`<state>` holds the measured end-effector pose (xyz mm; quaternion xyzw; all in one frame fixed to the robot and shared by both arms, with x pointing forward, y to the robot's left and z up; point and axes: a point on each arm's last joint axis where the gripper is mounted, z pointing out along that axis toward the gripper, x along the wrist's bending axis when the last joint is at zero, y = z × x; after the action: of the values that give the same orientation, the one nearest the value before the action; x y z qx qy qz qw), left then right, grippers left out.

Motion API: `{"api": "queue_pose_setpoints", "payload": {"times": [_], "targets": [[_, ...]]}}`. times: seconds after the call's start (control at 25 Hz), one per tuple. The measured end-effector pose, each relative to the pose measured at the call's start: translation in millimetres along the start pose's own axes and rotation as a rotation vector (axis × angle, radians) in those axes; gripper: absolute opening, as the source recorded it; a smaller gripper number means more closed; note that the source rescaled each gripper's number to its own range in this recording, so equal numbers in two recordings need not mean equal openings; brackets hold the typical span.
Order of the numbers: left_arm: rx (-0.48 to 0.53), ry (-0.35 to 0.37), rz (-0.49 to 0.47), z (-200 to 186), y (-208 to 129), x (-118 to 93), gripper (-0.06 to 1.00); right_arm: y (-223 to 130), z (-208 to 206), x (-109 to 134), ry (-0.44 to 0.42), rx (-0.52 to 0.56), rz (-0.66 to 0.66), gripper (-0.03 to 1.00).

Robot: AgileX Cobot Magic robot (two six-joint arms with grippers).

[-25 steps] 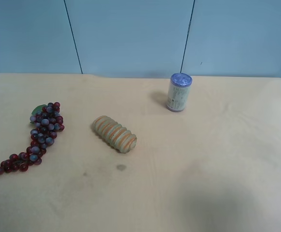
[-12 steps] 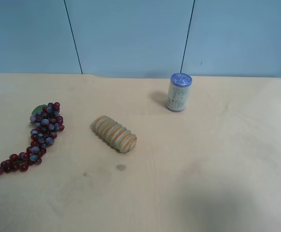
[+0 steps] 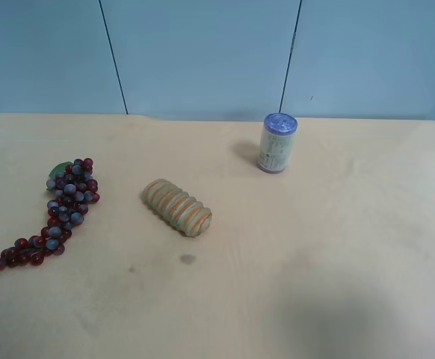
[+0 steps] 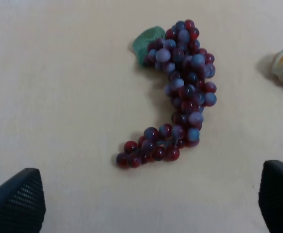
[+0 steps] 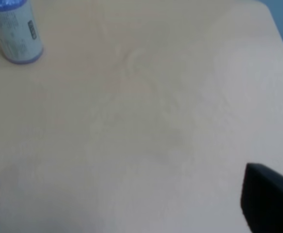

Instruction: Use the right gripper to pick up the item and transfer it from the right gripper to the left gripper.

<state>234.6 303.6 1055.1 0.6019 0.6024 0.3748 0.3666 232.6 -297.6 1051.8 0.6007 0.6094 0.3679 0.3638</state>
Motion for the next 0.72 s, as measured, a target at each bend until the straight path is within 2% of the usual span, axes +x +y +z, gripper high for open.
{"api": "queue_pose_setpoints", "payload": {"times": [0.72], "targets": [[-0.004,0.004,0.002,0.0,-2.2,0.4,0.91,0.0,0.0,0.0,0.000,0.000,0.000,0.98]]}}
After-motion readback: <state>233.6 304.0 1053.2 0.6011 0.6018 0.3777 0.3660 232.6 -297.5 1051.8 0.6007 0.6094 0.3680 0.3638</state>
